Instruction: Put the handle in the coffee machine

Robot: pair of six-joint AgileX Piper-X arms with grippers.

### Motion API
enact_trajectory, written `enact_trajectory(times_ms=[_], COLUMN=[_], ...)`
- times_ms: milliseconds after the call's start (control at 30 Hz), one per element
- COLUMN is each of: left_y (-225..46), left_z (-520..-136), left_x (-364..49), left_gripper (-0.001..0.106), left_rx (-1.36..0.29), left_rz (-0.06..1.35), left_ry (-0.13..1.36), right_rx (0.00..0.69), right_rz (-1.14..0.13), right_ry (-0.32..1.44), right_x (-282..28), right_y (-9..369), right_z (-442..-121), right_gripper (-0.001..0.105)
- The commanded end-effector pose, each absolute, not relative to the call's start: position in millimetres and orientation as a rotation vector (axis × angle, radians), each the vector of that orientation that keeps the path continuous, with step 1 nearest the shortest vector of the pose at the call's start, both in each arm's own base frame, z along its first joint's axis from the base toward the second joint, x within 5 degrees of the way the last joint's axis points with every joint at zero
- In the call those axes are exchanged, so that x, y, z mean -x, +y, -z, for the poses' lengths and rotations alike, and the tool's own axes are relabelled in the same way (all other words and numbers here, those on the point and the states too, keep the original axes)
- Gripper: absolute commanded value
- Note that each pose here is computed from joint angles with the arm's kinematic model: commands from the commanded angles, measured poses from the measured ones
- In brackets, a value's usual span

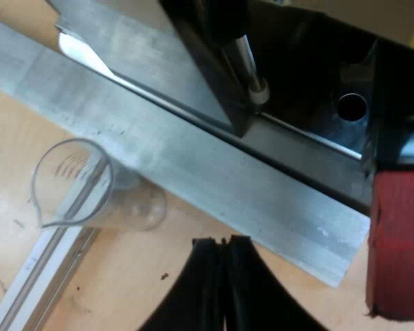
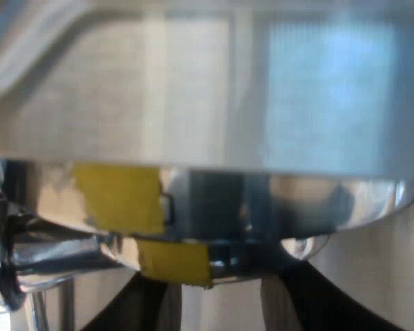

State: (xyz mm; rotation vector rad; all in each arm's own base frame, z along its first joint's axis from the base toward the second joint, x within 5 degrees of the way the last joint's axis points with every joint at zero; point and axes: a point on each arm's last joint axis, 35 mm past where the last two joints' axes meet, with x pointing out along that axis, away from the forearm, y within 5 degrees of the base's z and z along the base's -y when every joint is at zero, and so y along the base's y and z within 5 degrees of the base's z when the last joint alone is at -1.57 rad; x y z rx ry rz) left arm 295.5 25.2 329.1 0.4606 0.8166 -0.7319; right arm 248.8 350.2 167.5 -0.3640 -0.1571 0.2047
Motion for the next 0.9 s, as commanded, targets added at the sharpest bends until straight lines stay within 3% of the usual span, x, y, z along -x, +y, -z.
enact_trajectory(times_ms=[33, 433, 900], left_y=[16.5, 13.8, 8.7], left_z=[-324.9, -296.5, -292.2], left_x=[-301.9, -318.9, -303.0], left_gripper=[0.0, 0.0, 0.0], left_rx=[-0.503, -0.455, -0.3], left_rz=[0.73, 0.751, 0.876], left_ry=[0.847, 0.944, 1.032], right_rx=[0.203, 0.203, 0.203], right_rz=[-0.195, -0.195, -0.195], right_ry=[-0.319, -0.319, -0.319], right_x=[-248.0, -248.0, -248.0], right_y=[352.3, 352.3, 352.3], right_z=[-216.6, -216.6, -216.6], right_gripper=[0.031, 0.031, 0.031])
